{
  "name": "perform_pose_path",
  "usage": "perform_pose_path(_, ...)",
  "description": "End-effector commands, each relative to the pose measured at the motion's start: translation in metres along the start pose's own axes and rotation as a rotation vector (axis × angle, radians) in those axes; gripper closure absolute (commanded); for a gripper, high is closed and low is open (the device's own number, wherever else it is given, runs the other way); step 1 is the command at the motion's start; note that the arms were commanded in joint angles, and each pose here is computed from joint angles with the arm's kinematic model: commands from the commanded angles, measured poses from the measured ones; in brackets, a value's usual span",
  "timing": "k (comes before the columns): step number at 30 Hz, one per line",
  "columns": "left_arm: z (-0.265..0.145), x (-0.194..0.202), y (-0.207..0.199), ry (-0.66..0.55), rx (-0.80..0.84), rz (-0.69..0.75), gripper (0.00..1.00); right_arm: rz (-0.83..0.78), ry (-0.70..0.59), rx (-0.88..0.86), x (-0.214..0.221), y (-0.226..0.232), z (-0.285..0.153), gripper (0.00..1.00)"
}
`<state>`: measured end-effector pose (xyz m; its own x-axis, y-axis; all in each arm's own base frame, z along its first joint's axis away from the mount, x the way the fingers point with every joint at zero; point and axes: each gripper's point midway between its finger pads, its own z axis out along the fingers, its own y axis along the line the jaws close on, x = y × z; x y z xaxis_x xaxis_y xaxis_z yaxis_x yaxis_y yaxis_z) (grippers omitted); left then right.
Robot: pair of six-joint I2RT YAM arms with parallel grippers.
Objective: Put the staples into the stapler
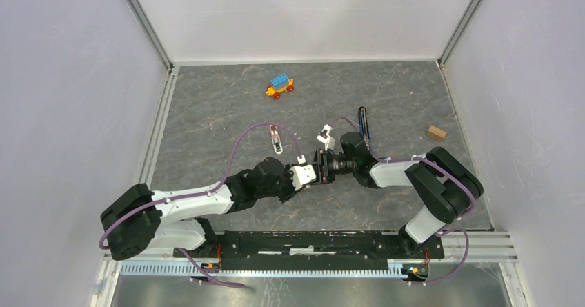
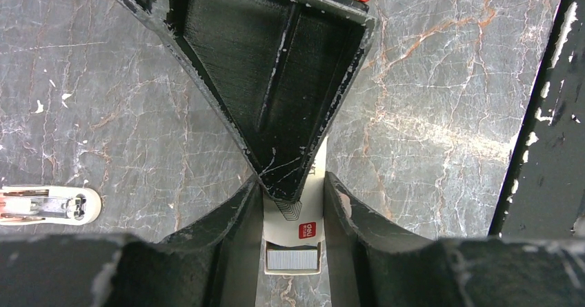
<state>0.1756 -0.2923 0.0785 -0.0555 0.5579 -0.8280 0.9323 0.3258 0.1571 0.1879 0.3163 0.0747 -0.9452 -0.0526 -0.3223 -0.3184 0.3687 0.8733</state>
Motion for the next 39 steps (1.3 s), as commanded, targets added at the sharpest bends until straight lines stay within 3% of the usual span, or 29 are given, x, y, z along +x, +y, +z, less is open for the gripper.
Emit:
perform_pose_path(1,0.003,-0.027,0.007,-0.072,-0.014,0.045,0.58,-0.052,-0.018,-0.048,-0.012,0.012,0.004,0.64)
perform_pose_path(13,0.007,-0.017,0.006,-0.003,-0.009,-0.009,0.55,-0.039,-0.006,-0.051,-0.005,0.008,0.004,0.77)
perform_pose_path(31,-0.031,-0.018,0.011,0.066,-0.025,0.05,0.24,-0.027,-0.045,-0.081,-0.011,0.009,-0.005,0.77)
perform_pose_path(39,-0.044,-0.011,0.008,0.114,0.004,0.113,0.22,-0.042,-0.053,-0.104,-0.012,0.016,-0.01,0.77)
